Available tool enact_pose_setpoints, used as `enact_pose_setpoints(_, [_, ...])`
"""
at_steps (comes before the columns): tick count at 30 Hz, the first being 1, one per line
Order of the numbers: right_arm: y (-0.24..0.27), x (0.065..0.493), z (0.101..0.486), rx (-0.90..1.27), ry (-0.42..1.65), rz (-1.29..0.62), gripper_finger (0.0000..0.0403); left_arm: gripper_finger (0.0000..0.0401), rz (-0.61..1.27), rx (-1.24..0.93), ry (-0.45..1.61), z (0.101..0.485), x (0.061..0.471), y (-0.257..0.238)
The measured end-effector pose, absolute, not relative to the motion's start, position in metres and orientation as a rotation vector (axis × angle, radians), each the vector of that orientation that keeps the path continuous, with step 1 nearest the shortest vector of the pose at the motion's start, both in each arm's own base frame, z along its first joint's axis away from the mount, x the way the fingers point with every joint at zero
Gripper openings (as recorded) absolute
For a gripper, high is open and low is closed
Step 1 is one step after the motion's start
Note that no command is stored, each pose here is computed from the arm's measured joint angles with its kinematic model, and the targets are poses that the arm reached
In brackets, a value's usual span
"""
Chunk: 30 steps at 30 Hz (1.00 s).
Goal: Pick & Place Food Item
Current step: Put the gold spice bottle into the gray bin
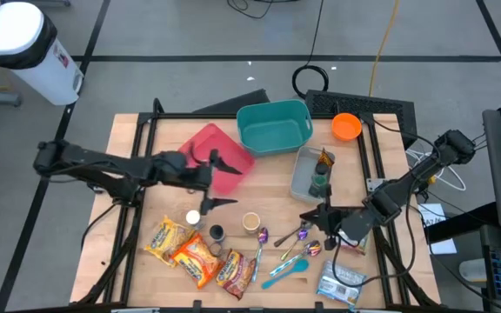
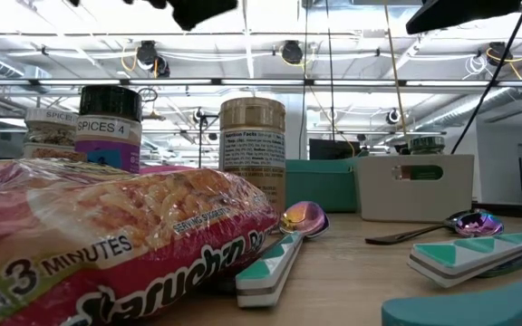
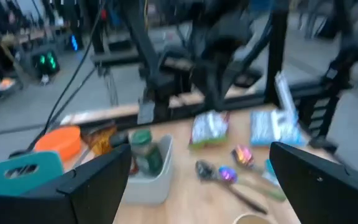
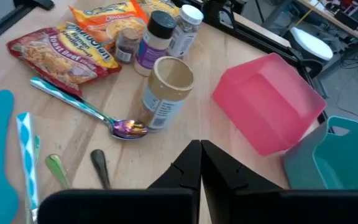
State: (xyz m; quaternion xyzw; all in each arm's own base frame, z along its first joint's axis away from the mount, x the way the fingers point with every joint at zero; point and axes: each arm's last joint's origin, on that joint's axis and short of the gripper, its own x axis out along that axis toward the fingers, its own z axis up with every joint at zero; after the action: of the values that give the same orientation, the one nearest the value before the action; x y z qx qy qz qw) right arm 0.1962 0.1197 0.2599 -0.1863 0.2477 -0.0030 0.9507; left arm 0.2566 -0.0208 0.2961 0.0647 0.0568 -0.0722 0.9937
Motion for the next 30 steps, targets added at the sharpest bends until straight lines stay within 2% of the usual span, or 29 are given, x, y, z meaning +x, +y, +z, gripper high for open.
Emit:
enact_pose_setpoints(6, [0.114,0.200,0.261,-0.367,0.502,-0.035,0.0000,0.0390,-0.171,0.012,0.037,0.279,0.244,-0.021])
enact_pose_setpoints(14, [0.111,0.202,0.261,-0.359,0.501,-0.047,0.0000,0.0390,-0.180,-0.086,0.139,0.254,0.259,-0.024])
enact_pose_setpoints(23, [0.111,0.202,0.261,-0.367,0.502,-0.045,0.0000,0.0390,-0.266,0.107,0.247,0.214,0.280,-0.045])
enact_pose_setpoints(30, [0.111,0.202,0.261,-0.367,0.503,-0.045,0.0000,0.0390,-0.275,0.069,0.272,0.194,0.291,-0.055])
